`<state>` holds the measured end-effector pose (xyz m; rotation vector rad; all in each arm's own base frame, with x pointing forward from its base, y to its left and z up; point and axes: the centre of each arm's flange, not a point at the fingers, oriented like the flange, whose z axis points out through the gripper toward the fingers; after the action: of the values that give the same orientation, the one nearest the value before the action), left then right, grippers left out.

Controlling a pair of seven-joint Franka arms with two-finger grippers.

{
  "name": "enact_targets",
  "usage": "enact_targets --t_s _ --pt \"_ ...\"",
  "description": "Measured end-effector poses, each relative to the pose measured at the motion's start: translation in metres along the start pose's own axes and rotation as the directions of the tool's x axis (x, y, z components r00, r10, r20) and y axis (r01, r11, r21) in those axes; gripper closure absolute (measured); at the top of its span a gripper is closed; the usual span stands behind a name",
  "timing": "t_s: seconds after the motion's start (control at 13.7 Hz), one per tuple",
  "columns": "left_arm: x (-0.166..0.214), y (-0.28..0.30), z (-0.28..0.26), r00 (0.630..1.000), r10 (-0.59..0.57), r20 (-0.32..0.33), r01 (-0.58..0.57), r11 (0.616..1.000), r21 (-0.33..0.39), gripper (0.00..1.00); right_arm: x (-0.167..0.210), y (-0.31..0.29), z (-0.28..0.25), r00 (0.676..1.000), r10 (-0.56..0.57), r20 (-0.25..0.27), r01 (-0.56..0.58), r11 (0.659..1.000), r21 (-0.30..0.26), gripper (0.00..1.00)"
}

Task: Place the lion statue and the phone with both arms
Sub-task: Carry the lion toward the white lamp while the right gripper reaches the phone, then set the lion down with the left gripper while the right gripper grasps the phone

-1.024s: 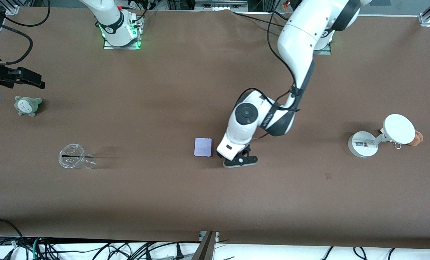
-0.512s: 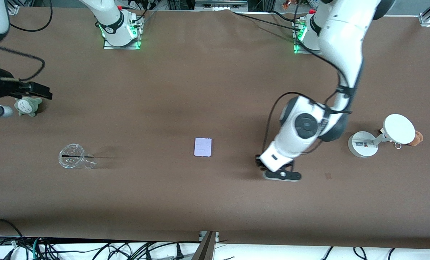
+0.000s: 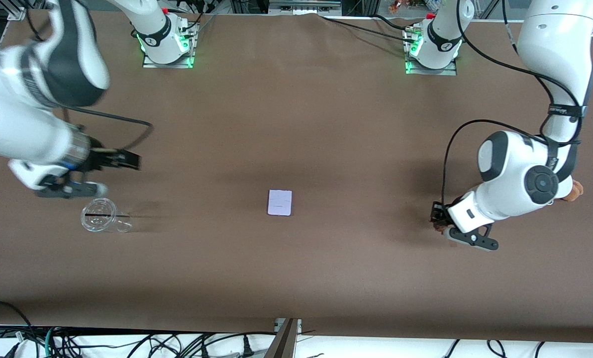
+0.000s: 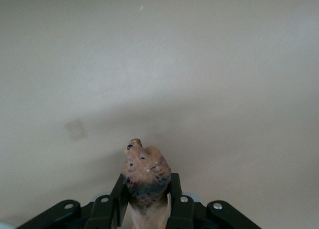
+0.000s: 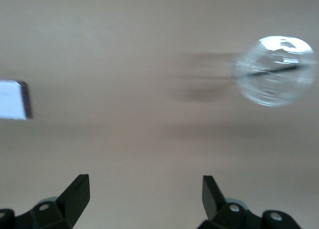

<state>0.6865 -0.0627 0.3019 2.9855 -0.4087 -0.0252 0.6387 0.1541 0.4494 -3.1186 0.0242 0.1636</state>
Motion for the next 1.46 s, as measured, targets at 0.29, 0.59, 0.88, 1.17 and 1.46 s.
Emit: enact_targets --t_s 0.29,0.59,0.88,1.17,1.46 --pt "-0.019 -0.046 0.012 0.998 0.040 0.048 -0.044 0.995 0.092 0.63 -0.001 -0.158 0.103 0.991 0.066 -0.118 -0.064 0.998 0.018 0.00" --pt "-0.026 -0.057 0.051 0.997 0.039 0.070 -0.046 0.994 0.104 0.63 -0.015 -0.252 0.190 0.973 0.111 -0.204 -0.101 0.993 0.060 0.00" --pt "-0.028 -0.062 0.069 0.997 -0.025 0.076 0.017 0.995 0.098 0.63 -0.026 -0.285 0.239 0.962 0.143 -0.233 -0.127 0.989 0.082 0.00" --pt "-0.030 -0.062 0.078 0.995 -0.041 0.086 0.033 0.995 0.094 0.63 -0.031 -0.293 0.258 0.962 0.131 -0.240 -0.115 0.990 0.080 0.00" --pt "-0.031 -0.063 0.086 0.994 -0.044 0.098 0.036 0.995 0.089 0.63 -0.032 -0.297 0.274 0.959 0.122 -0.254 -0.104 0.991 0.085 0.00"
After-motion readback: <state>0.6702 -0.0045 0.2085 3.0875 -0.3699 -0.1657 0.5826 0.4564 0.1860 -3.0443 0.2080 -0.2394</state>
